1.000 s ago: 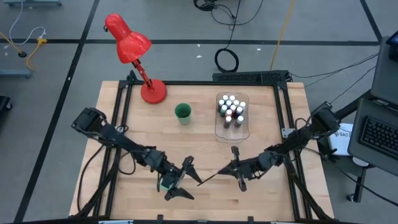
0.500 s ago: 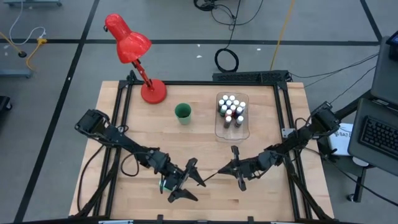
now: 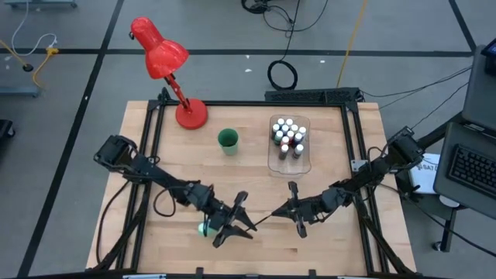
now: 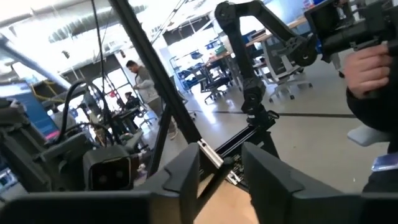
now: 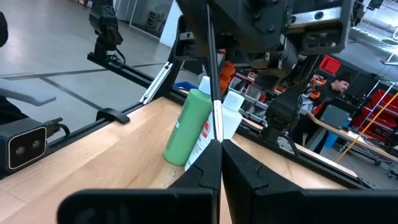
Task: Pick & Place Paint Supplies
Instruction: Put the black paint brush into the cup
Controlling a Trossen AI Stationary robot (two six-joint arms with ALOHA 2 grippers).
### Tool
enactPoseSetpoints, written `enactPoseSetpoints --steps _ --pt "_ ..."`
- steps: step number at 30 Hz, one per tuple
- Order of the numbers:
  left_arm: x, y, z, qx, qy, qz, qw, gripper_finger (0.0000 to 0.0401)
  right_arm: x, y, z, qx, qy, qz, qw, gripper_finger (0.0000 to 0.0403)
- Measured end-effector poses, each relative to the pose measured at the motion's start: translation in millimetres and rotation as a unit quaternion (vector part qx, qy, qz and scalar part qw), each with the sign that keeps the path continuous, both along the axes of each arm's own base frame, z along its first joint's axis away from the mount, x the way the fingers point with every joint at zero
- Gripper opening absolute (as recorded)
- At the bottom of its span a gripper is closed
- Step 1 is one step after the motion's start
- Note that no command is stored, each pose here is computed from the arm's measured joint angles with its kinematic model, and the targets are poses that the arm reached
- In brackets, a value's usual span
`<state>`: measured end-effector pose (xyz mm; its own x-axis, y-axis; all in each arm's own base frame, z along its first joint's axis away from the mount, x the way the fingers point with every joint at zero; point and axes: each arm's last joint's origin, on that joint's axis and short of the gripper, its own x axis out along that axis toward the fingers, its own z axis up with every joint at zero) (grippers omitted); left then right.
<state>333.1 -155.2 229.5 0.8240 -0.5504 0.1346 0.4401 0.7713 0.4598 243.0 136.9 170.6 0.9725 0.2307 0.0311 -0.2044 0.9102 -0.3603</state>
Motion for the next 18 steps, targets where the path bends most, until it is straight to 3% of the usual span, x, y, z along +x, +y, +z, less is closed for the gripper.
enactPoseSetpoints --steps 7,15,18 --pt "1.1 2.1 -1.2 -0.003 0.014 0.011 1.000 0.0016 -0.2 0.7 -1.4 -0.003 0.005 0.006 1.000 0.0000" --pt "-6.6 1.0 8.6 0.007 0.034 0.069 0.997 0.0005 0.2 -0.4 -0.6 0.016 0.010 -0.003 1.000 0.0000" --pt "-19.6 5.0 29.9 0.007 0.041 0.109 0.993 0.0003 0.1 0.1 -3.5 0.015 0.022 -0.001 1.000 0.0006"
